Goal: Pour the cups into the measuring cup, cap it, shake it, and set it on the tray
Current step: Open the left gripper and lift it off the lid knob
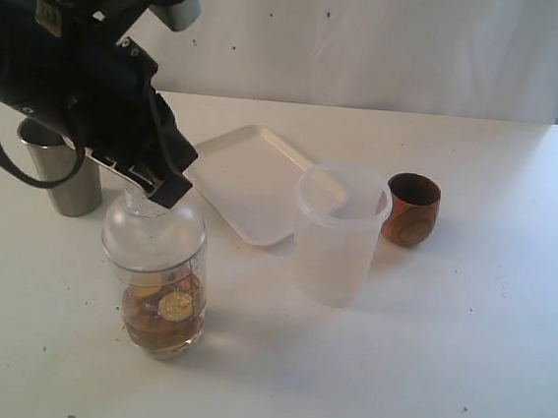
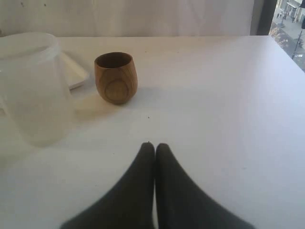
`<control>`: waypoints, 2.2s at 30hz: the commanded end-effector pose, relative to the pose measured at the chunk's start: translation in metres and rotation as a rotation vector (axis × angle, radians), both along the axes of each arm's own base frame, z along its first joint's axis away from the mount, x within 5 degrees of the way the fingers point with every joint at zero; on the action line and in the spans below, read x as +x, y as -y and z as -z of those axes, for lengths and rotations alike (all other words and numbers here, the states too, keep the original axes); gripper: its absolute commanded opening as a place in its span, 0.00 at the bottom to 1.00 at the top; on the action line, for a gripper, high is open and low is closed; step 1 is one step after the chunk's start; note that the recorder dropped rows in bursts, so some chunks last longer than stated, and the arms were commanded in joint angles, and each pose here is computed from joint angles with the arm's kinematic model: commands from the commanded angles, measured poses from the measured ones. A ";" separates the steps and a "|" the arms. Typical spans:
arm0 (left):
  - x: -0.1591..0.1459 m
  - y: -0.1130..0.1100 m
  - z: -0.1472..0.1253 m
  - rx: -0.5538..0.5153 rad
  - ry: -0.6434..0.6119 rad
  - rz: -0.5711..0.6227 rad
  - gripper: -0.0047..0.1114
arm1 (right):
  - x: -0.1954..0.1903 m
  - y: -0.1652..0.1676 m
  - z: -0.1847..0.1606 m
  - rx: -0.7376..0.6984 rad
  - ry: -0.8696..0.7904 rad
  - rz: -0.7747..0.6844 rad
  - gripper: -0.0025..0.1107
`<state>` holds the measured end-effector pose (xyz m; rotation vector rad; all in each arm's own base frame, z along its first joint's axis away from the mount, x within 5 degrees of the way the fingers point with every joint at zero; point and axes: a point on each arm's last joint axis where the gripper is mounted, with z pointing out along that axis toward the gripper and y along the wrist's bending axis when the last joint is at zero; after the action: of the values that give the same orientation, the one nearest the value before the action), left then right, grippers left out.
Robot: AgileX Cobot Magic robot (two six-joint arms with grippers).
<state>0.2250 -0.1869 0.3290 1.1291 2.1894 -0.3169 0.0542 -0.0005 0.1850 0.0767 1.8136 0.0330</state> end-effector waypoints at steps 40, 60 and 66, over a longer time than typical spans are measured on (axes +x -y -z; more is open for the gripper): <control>-0.014 -0.007 -0.006 -0.093 0.155 0.053 0.04 | 0.000 0.000 0.001 0.002 0.008 -0.002 0.02; 0.000 -0.011 0.023 0.092 0.067 -0.027 0.04 | 0.000 0.000 0.001 0.002 0.008 -0.002 0.02; 0.001 -0.010 0.021 0.075 0.085 -0.028 0.04 | 0.000 0.000 0.001 0.002 0.008 -0.002 0.02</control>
<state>0.2256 -0.1753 0.3080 1.1400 2.1672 -0.1656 0.0542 -0.0005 0.1850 0.0767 1.8136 0.0330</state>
